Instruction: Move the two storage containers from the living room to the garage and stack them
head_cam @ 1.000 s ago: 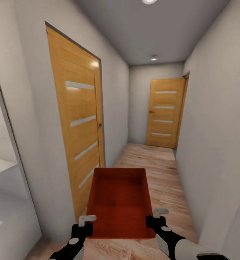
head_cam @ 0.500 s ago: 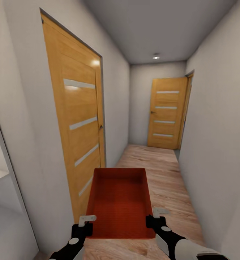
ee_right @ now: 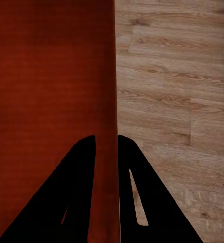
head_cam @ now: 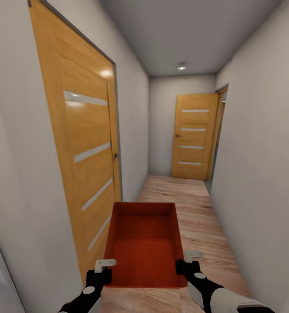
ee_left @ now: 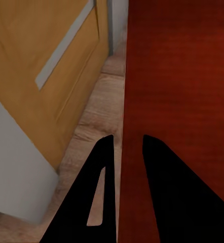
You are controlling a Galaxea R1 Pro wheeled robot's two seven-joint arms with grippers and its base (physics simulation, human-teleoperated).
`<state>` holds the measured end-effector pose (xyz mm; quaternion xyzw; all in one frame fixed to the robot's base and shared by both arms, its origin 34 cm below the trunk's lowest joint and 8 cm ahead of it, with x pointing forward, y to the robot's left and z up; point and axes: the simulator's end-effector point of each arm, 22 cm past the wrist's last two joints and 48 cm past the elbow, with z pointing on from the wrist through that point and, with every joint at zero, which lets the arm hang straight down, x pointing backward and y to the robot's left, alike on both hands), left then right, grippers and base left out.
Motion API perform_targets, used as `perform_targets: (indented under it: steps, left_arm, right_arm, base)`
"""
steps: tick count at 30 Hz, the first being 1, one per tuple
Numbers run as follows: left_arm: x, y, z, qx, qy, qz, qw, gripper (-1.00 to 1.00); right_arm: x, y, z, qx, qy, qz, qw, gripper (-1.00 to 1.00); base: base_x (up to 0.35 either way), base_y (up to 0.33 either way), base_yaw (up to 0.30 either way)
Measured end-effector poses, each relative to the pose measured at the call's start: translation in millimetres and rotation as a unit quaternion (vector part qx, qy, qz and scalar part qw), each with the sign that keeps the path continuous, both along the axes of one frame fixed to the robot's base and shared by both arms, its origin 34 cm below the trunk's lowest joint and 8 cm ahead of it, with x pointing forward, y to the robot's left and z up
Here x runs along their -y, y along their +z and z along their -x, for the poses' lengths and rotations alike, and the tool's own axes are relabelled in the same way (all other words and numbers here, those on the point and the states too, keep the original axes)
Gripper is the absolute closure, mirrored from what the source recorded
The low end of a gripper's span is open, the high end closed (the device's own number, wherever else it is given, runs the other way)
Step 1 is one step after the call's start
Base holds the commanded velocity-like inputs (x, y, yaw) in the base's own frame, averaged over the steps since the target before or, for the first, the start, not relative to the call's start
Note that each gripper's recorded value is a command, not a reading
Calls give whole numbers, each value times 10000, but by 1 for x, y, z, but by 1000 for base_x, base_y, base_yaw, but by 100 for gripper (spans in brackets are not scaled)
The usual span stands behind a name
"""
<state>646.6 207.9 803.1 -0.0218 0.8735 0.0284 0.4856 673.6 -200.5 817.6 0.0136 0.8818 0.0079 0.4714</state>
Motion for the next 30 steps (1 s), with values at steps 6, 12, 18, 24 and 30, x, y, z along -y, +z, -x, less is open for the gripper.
perform_targets:
  steps: [6, 12, 18, 24, 30]
  left_arm:
    - [0, 0, 0, 2, -2, -1, 10000, 100]
    - [0, 0, 0, 0, -3, -2, 10000, 100]
    - [0, 0, 0, 4, -1, -2, 10000, 100]
    - [0, 0, 0, 9, 1, -1, 10000, 100]
    - [0, 0, 0, 9, 2, 0, 10000, 100]
  right_arm:
    - [0, 0, 0, 2, 0, 0, 10000, 100]
    - [0, 0, 0, 1, -1, 0, 10000, 100]
    - [0, 0, 0, 4, 0, -1, 10000, 100]
    - [0, 0, 0, 8, 2, -1, 10000, 100]
    - [0, 0, 0, 8, 2, -1, 10000, 100]
  base:
    - [320, 25, -277]
    - [321, 1, -277]
    - [321, 0, -184]
    - [321, 0, -20]
    - [322, 0, -1]
